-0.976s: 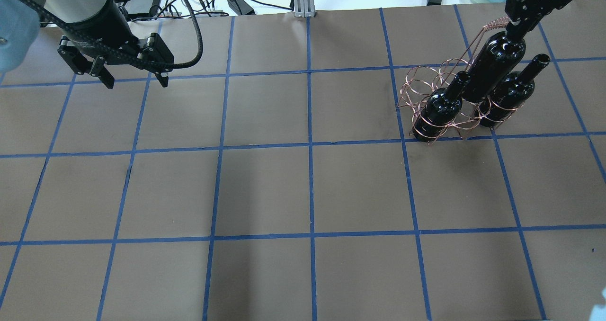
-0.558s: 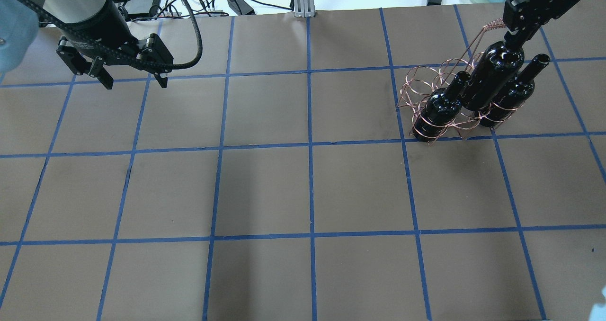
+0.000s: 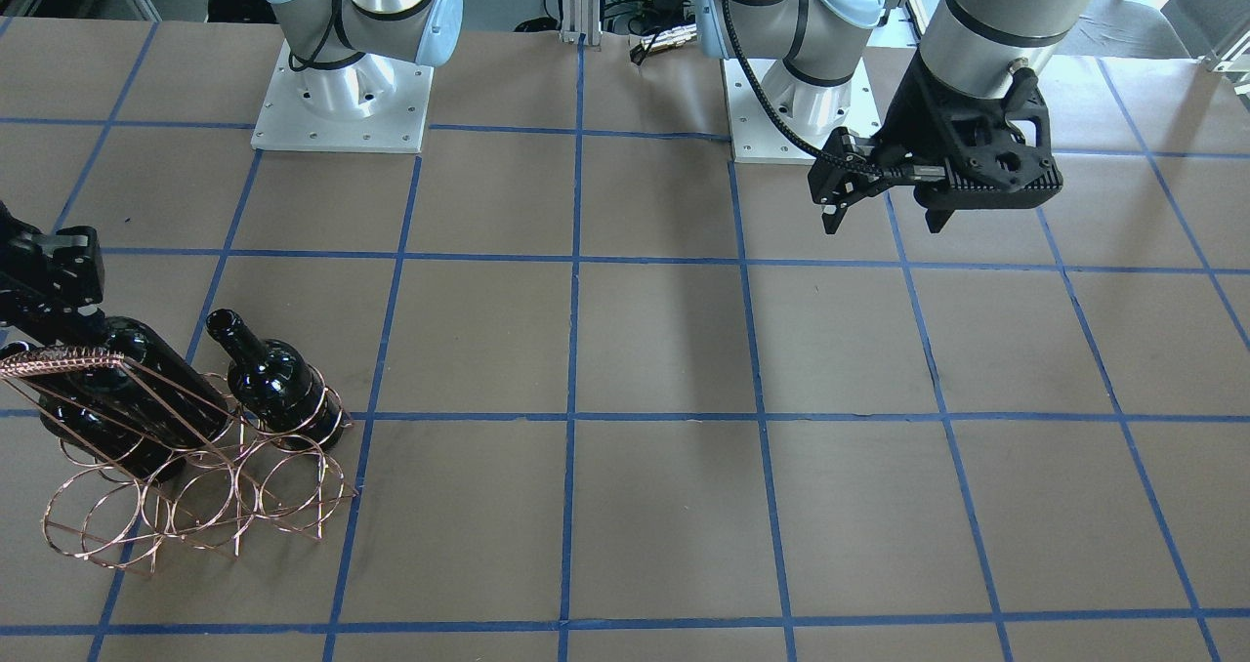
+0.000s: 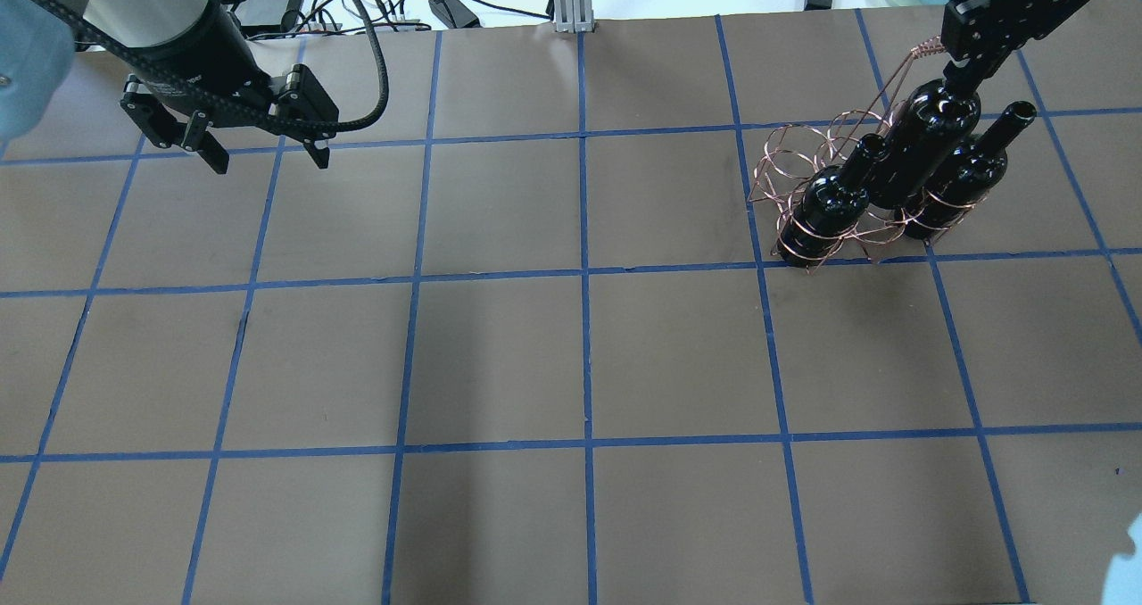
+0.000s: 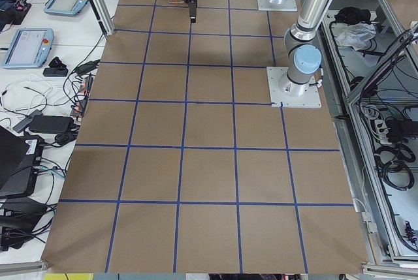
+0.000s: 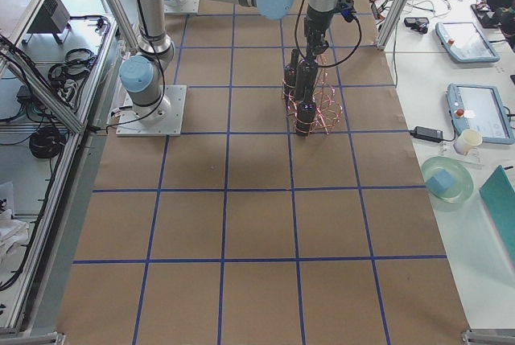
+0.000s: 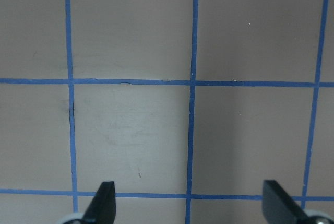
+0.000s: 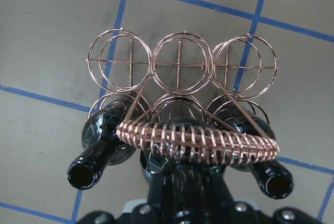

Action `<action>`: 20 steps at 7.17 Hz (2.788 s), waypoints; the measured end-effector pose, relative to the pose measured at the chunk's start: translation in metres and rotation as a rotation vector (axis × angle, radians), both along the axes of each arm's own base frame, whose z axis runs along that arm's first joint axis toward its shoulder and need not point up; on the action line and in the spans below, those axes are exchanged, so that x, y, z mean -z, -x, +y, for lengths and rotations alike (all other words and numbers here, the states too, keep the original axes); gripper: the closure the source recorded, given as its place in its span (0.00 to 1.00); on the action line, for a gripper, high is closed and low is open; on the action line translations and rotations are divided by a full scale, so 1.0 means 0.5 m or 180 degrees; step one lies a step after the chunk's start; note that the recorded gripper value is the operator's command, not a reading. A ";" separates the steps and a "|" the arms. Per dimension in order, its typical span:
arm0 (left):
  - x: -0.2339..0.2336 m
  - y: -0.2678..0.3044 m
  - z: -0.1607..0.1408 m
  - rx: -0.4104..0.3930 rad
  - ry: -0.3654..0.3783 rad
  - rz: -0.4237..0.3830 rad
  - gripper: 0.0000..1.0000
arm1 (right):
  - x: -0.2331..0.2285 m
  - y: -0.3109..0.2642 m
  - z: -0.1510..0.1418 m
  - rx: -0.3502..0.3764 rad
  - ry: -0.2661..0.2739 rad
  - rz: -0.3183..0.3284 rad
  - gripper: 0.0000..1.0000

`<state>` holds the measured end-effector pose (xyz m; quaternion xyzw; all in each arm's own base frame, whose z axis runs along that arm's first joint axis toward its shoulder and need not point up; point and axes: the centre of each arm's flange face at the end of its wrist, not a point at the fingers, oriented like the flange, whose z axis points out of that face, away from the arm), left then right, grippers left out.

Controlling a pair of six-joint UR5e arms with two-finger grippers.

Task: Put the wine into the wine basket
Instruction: 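Tilt and slide the bottle into the empty rack slot with the right gripper, then open the right gripper and lift it away from the rack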

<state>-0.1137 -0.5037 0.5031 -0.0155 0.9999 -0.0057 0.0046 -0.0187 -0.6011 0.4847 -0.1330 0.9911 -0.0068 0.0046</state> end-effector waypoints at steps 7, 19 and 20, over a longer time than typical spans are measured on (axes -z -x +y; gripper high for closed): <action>-0.004 -0.003 0.015 -0.0005 -0.0078 0.0022 0.00 | 0.080 0.000 -0.004 -0.0039 -0.0050 0.0001 1.00; -0.005 -0.006 0.016 0.0019 -0.0076 0.0006 0.00 | 0.113 -0.004 -0.011 -0.0018 0.0234 0.0132 0.01; -0.005 -0.006 0.016 0.0019 -0.0076 0.0006 0.00 | 0.056 -0.019 0.013 0.0008 0.0335 0.0157 0.01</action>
